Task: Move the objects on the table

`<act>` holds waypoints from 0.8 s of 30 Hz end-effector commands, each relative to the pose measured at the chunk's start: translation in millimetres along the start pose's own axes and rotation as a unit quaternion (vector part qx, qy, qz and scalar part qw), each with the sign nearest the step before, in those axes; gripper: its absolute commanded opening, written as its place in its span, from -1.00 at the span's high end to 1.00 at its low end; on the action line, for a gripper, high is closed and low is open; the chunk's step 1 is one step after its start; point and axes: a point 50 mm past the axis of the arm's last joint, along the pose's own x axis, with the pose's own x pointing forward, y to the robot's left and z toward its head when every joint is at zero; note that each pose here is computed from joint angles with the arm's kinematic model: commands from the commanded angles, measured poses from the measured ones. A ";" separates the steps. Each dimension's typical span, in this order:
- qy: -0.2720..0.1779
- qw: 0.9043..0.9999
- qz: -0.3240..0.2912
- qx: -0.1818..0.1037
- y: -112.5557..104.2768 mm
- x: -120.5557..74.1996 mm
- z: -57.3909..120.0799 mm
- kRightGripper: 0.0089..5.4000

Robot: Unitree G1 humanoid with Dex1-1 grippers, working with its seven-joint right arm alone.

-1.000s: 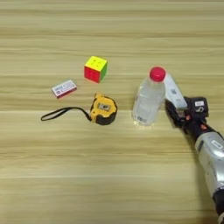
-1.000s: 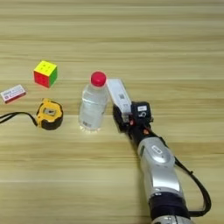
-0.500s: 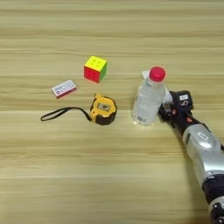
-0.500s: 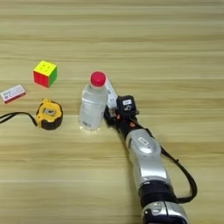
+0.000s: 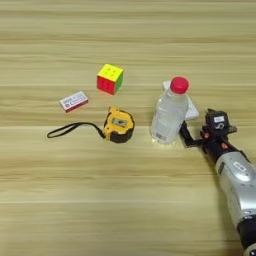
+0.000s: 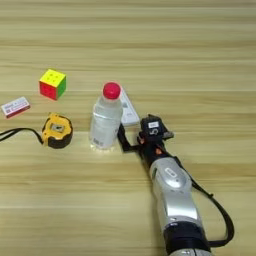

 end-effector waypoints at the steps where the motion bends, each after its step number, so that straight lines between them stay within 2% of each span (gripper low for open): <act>1: -0.005 1.000 -0.026 -0.016 -10.3 -8.7 7.8 -0.99; 7: 0.004 0.999 -0.045 -0.014 -13.1 -25.4 8.0 -0.99; 14: 0.017 0.999 -0.036 0.008 3.0 -46.8 4.3 -0.99; 19: 0.025 0.999 -0.019 -0.006 8.8 -55.2 4.9 -0.99; 24: 0.021 1.000 0.007 -0.009 20.0 -58.4 7.1 -0.99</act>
